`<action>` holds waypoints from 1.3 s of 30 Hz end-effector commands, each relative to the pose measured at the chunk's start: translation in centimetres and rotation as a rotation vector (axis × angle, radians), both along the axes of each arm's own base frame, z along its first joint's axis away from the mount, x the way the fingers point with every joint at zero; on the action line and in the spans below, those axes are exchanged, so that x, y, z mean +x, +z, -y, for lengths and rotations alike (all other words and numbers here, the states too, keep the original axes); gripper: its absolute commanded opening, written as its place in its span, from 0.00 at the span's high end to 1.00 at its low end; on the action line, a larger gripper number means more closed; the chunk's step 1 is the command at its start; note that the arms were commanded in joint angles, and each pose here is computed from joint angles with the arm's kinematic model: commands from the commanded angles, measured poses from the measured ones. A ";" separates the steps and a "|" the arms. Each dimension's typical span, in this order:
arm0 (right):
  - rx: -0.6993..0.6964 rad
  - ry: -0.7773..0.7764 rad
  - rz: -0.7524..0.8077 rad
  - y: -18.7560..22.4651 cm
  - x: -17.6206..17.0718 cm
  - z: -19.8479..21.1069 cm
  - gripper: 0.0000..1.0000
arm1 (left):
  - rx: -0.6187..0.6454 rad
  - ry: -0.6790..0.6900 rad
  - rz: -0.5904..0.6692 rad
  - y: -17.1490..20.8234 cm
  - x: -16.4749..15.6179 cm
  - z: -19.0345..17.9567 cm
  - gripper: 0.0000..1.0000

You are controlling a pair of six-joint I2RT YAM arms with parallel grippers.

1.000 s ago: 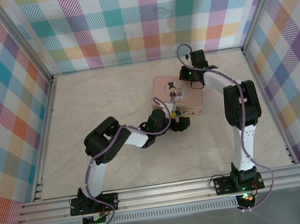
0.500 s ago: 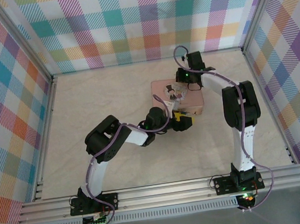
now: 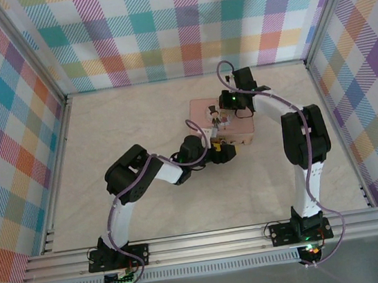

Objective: Unlock a padlock with a key

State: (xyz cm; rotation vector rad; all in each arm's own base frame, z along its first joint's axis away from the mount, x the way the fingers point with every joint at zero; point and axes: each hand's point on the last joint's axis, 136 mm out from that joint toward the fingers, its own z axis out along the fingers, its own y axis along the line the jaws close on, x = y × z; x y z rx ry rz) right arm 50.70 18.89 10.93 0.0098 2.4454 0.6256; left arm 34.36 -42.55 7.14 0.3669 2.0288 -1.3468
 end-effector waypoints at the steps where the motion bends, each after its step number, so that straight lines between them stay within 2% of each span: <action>1: -0.041 0.030 -0.212 -4.8 -4.5 0.1 1.00 | 0.008 0.099 -0.026 -0.5 2.2 -2.3 0.15; 3: -0.040 0.029 -0.210 -4.8 -4.4 0.1 1.00 | -0.012 0.087 -0.024 -0.2 2.4 -2.3 0.21; 14: -0.038 0.025 -0.224 -5.5 -4.9 0.2 1.00 | -0.064 0.067 -0.036 -0.1 3.6 -1.3 0.26; 23: -0.073 -0.036 -0.088 0.7 -3.2 2.8 1.00 | -0.033 0.071 -0.057 -1.2 2.7 -2.2 0.27; 30: -0.154 -0.184 -0.033 3.5 -4.0 8.5 1.00 | -0.029 0.068 -0.064 -1.5 2.6 -2.4 0.27; 35: -0.213 -0.303 -0.058 2.3 -6.7 12.6 1.00 | -0.034 0.061 -0.065 -1.4 2.5 -2.3 0.27; 39: -0.211 -0.280 -0.126 -0.7 -8.1 12.3 1.00 | -0.035 0.049 -0.073 -1.5 2.5 -2.1 0.27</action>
